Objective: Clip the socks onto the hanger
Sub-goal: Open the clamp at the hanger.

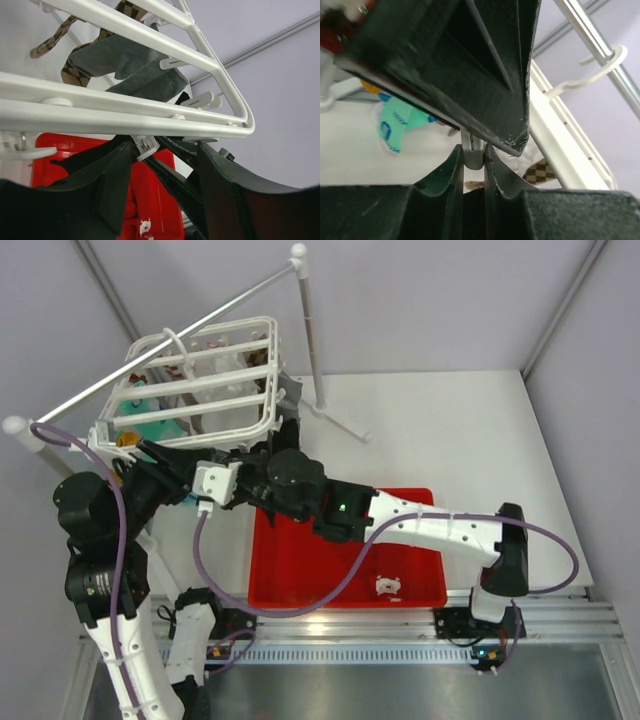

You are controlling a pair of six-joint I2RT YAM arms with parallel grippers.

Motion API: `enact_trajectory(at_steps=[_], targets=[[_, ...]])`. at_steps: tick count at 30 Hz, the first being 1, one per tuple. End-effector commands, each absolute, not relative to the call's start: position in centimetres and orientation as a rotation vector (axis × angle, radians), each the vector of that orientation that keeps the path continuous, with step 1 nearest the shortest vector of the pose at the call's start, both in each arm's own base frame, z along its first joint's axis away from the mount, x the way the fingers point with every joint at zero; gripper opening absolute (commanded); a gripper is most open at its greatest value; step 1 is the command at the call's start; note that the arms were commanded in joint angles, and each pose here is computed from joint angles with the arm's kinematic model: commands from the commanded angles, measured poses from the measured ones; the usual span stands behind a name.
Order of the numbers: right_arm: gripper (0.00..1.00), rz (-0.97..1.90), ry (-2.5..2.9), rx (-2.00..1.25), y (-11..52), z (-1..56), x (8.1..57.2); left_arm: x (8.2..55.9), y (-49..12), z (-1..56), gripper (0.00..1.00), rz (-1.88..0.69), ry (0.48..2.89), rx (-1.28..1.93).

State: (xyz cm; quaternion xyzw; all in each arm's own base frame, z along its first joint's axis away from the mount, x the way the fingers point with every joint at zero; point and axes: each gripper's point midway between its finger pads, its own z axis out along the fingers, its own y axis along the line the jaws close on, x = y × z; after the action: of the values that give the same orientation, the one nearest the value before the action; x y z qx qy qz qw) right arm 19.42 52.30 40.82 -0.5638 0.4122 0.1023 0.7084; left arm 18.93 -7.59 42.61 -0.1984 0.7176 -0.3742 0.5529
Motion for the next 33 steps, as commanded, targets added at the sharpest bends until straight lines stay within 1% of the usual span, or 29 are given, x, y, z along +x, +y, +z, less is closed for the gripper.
enact_trajectory(at_steps=[1, 8, 14, 21, 24, 33], targets=[[0.00, 0.455, 0.934, -1.210, 50.0, 43.7, 18.1, 18.2, -8.6, 45.2, 0.59, -0.904, 1.633, -0.324], [0.00, 0.589, 0.957, -1.149, 48.6, 45.3, 18.7, 18.1, -8.6, 46.0, 0.63, -0.855, 1.621, -0.241], [0.00, 0.739, 0.948, -1.162, 48.5, 45.8, 17.8, 18.2, -9.0, 46.4, 0.63, -0.864, 1.605, -0.188], [0.00, 0.851, 0.982, -1.152, 48.3, 46.0, 17.7, 18.1, -9.8, 47.8, 0.63, -0.918, 1.492, -0.097], [0.00, 0.881, 0.988, -1.149, 48.3, 46.1, 17.8, 18.6, -9.9, 47.8, 0.62, -0.950, 1.481, -0.105], [0.00, 0.975, 1.000, -1.149, 48.3, 46.4, 17.3, 19.8, -9.2, 47.8, 0.60, -0.931, 1.462, -0.131]])
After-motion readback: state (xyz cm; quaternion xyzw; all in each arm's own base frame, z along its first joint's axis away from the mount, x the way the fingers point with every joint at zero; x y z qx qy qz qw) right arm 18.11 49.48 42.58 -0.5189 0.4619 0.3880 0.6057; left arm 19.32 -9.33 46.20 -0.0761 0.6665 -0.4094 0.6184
